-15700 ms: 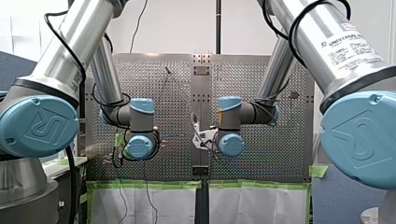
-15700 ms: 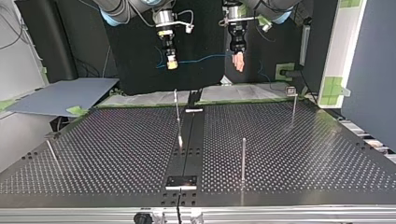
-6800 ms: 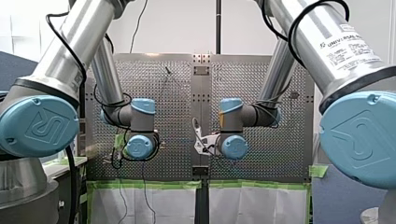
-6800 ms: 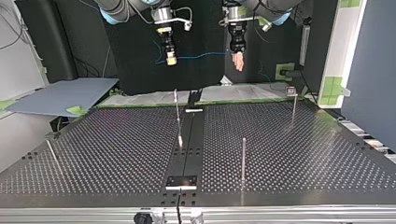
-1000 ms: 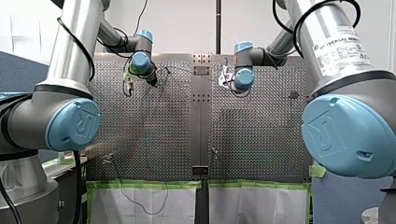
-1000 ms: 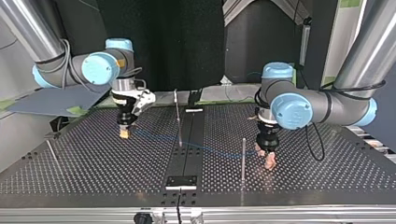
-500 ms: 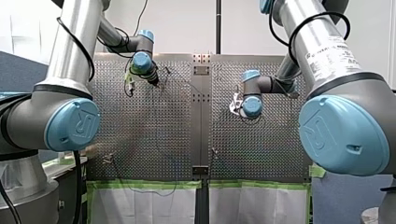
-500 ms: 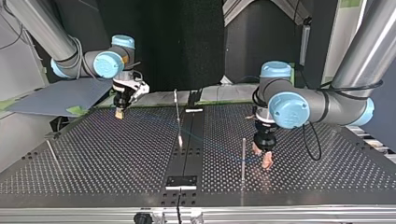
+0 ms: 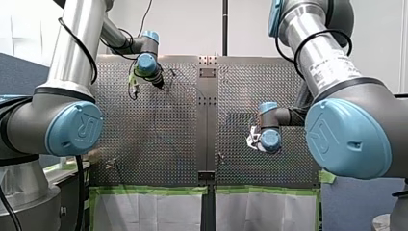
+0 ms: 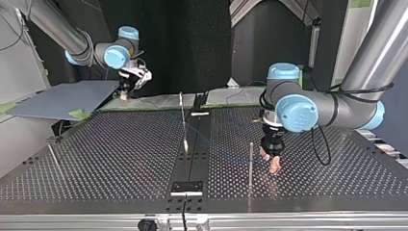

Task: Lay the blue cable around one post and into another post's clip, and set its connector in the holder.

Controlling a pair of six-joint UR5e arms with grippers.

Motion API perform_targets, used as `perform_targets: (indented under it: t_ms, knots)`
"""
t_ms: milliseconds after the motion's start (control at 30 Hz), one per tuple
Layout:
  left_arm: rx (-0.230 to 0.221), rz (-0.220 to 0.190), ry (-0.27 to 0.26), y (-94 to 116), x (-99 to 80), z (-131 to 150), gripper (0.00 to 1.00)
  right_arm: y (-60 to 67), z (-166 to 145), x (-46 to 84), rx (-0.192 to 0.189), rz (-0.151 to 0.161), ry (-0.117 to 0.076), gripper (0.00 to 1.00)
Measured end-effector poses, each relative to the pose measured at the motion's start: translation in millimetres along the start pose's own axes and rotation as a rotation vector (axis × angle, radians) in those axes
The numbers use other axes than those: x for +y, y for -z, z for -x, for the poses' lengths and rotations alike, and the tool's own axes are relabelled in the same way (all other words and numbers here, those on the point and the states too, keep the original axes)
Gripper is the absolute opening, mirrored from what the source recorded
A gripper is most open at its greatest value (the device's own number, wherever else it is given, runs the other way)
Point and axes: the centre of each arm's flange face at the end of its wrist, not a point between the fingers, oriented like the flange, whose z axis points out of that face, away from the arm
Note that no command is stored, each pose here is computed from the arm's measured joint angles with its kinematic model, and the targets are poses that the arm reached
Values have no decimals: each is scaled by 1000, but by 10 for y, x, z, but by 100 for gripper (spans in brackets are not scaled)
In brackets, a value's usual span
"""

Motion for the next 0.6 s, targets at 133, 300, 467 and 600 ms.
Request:
perform_targets:
  t_ms: [133, 300, 467, 600]
  knots:
    - [-1, 0, 0, 2, -1, 2, 100, 39, 369, 203, -39, 25, 11, 0]
    - [0, -1, 0, 2, -6, -3, 100, 136, 764, 374, -85, 38, 24, 0]
    - [1, -1, -2, 2, -7, -4, 100, 302, 1204, 528, -141, 34, 37, 0]
    - [1, -1, -2, 2, -7, -4, 100, 437, 1488, 650, -178, 39, 39, 0]
